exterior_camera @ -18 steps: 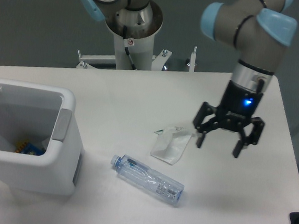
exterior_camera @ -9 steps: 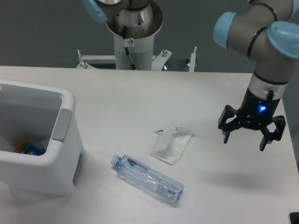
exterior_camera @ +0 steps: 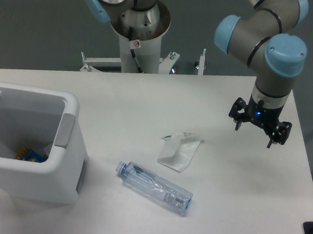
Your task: Open the trash can
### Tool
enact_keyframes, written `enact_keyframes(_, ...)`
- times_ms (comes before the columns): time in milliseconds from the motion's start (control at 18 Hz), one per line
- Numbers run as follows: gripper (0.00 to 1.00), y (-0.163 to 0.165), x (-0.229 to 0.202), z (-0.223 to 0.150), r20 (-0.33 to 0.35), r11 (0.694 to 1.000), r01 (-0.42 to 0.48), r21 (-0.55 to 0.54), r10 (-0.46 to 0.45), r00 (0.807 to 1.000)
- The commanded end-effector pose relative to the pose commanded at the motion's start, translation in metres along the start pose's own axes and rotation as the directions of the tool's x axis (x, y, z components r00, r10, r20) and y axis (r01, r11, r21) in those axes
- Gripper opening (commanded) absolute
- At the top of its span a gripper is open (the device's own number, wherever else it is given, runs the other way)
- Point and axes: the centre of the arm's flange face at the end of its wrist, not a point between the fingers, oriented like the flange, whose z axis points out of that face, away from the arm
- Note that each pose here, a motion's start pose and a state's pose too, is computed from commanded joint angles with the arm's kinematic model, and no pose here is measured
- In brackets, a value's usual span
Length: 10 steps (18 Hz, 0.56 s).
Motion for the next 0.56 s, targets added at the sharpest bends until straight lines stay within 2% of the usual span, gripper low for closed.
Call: enact_keyframes(556, 1.0, -0.0006, -0.0001, 0.0024, 0.004, 1.0, -0.017, -0.024, 0.017, 1.0)
